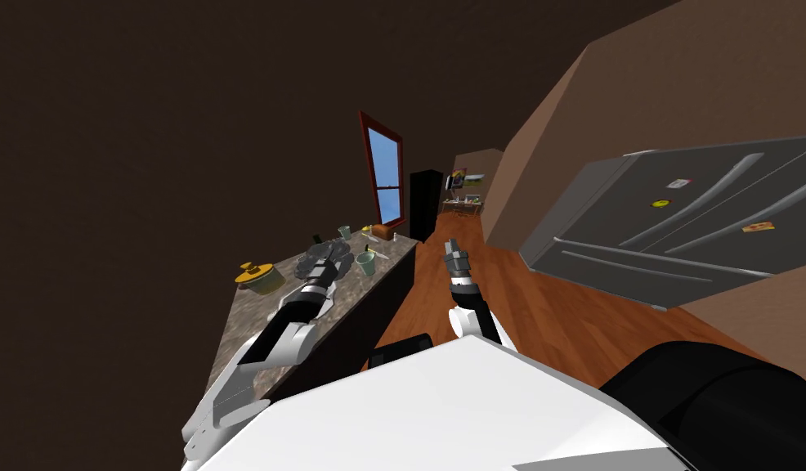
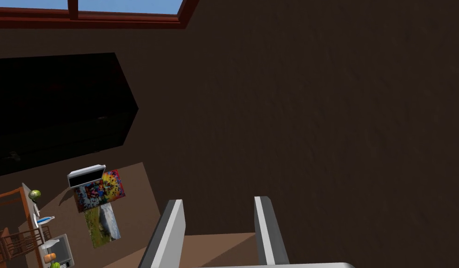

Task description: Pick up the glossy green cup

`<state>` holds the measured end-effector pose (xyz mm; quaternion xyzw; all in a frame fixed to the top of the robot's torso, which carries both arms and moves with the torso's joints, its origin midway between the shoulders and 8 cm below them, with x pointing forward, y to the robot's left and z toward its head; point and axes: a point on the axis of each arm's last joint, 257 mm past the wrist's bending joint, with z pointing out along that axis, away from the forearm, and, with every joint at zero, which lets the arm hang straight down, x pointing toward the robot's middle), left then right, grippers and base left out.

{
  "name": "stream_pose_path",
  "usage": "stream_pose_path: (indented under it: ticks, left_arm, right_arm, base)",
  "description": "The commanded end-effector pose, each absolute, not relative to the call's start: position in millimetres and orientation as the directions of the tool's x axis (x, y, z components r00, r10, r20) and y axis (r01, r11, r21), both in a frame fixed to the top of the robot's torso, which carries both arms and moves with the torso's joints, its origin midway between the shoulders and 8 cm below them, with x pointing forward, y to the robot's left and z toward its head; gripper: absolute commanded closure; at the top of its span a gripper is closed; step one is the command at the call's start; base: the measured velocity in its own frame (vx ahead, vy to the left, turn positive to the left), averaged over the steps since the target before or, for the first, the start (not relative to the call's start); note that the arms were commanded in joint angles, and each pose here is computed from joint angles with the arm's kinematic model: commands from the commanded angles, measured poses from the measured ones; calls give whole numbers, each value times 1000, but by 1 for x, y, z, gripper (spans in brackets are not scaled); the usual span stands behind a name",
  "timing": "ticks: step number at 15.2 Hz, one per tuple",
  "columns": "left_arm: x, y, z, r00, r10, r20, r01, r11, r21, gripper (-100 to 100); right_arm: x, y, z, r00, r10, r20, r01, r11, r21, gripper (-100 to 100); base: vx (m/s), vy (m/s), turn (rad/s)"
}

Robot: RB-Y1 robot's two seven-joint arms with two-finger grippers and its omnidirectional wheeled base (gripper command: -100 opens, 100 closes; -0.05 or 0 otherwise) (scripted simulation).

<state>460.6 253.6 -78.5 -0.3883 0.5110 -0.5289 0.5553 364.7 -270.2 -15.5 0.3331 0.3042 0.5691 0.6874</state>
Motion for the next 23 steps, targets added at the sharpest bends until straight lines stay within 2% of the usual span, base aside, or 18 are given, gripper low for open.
stream_pose_path:
  ticks: [1, 23]
  left_arm:
    - [467, 256, -88, -87, -982, -166, 147, 152, -977, -100]
    - [502, 279, -155, -149, -963, -224, -204, 252, -946, -100]
  right_arm:
    - [365, -270, -16, 167, 985, -39, -580, 130, 804, 0]
    - [365, -270, -16, 167, 985, -39, -580, 130, 804, 0]
  base:
    - [14, -16, -35]
    - [11, -10, -25]
